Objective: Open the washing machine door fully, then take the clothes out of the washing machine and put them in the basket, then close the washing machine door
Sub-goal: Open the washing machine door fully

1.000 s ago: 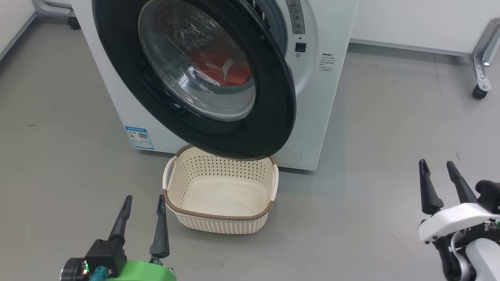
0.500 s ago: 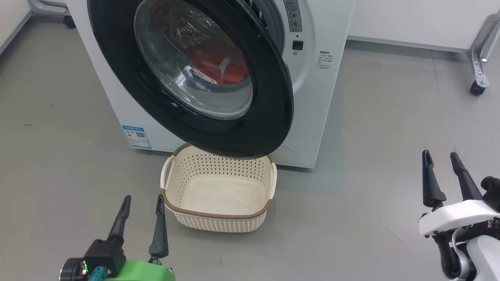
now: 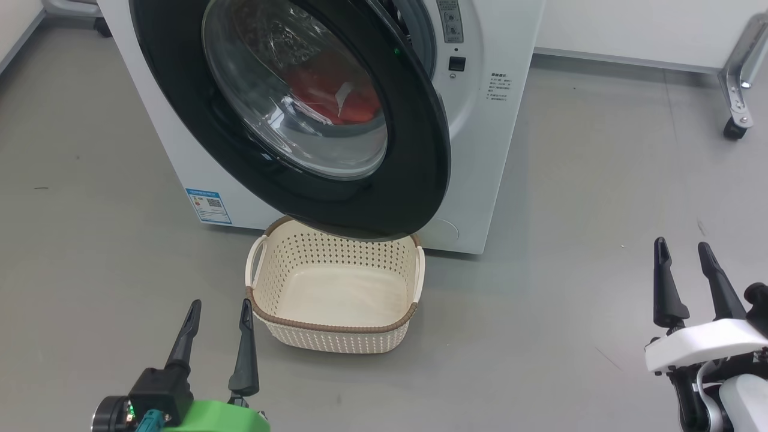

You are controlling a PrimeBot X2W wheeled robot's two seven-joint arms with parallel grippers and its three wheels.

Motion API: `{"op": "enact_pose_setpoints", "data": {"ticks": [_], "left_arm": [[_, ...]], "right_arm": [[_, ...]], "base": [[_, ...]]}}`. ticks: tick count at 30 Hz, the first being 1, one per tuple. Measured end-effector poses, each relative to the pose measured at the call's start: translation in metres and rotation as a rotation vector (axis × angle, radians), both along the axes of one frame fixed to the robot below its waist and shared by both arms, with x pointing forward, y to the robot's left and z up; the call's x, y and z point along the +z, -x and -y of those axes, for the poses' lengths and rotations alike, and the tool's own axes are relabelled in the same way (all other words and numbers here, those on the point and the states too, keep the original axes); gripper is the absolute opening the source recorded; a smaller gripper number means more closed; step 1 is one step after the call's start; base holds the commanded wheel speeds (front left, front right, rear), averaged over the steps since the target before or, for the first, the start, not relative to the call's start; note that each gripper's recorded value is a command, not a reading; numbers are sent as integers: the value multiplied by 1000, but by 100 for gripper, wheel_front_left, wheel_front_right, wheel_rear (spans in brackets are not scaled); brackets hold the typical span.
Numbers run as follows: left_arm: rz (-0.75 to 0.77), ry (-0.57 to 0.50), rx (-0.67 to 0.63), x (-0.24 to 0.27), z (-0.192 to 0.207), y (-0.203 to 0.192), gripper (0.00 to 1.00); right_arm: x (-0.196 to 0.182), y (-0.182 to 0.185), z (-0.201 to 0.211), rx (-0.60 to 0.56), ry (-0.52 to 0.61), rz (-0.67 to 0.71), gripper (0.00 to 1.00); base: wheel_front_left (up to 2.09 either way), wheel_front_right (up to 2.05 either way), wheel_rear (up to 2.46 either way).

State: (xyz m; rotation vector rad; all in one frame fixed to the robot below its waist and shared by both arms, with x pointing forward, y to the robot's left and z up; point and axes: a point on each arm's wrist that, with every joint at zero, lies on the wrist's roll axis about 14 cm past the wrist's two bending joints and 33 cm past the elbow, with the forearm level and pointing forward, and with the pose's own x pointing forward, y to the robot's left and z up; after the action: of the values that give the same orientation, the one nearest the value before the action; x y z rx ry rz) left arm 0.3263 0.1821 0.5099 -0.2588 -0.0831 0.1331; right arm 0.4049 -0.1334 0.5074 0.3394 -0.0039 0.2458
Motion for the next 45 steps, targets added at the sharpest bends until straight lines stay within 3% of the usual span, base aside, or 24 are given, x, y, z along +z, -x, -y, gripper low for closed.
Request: {"op": "enact_pose_setpoints", "data": {"ticks": [45], "left_arm": [[-4, 1, 1, -1, 0, 2, 100]], "right_arm": [[-2, 6, -6, 34, 12, 23, 100]], "base": [[0, 0, 0]]}}
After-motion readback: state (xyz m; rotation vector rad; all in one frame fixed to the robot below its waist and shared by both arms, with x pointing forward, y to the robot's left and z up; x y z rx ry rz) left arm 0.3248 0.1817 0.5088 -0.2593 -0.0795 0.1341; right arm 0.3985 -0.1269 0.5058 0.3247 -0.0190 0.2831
